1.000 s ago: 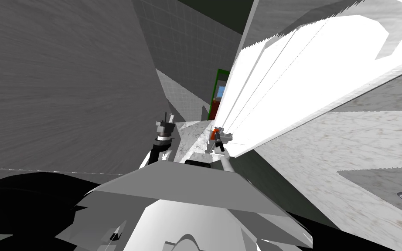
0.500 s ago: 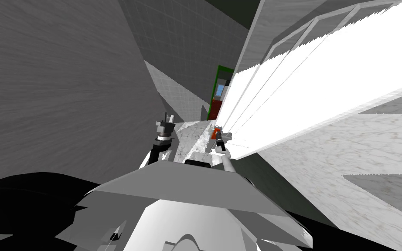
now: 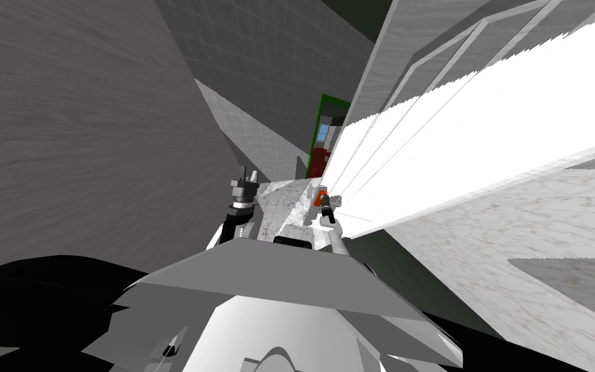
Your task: Push the door open
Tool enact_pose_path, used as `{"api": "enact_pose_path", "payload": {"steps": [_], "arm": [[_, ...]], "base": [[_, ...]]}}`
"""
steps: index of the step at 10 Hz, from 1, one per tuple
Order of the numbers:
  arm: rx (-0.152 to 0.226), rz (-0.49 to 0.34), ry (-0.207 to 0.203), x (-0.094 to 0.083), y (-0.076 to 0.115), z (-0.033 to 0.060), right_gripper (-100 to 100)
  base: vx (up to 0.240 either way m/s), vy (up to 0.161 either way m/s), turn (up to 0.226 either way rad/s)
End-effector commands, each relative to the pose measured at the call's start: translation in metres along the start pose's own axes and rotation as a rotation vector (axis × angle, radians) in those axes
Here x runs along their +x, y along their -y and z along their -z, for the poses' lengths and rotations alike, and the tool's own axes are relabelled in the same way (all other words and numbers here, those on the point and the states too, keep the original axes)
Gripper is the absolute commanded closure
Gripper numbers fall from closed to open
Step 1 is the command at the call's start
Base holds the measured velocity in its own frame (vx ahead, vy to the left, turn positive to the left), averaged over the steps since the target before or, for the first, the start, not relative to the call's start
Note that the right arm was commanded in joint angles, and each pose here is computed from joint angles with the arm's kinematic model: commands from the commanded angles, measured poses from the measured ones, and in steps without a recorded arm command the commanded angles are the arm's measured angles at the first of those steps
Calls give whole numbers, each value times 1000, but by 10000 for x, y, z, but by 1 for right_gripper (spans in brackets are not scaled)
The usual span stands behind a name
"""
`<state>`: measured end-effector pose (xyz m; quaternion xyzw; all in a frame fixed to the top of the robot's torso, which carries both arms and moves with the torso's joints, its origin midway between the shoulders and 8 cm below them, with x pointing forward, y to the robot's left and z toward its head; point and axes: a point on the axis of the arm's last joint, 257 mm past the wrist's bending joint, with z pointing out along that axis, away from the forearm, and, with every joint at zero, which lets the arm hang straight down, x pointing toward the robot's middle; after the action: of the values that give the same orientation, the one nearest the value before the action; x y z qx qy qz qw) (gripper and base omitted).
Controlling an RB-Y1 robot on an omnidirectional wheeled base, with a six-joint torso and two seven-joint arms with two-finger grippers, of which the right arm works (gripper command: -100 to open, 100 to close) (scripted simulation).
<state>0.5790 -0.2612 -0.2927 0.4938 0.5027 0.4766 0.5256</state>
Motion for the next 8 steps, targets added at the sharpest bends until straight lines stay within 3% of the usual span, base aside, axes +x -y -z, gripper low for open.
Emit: {"api": "enact_pose_path", "payload": {"steps": [1,3,4,8], "arm": [[-12,11,35,-202,-46,-7,100],[-12,12,60,-290,-50,-10,100],[-2,6,45,-225,-16,18,-100],[2,-19,34,-114,5,35,-100]], "base": [[118,51,-107],[180,69,-172],[-57,81,-34],[-247,54,-2]]}}
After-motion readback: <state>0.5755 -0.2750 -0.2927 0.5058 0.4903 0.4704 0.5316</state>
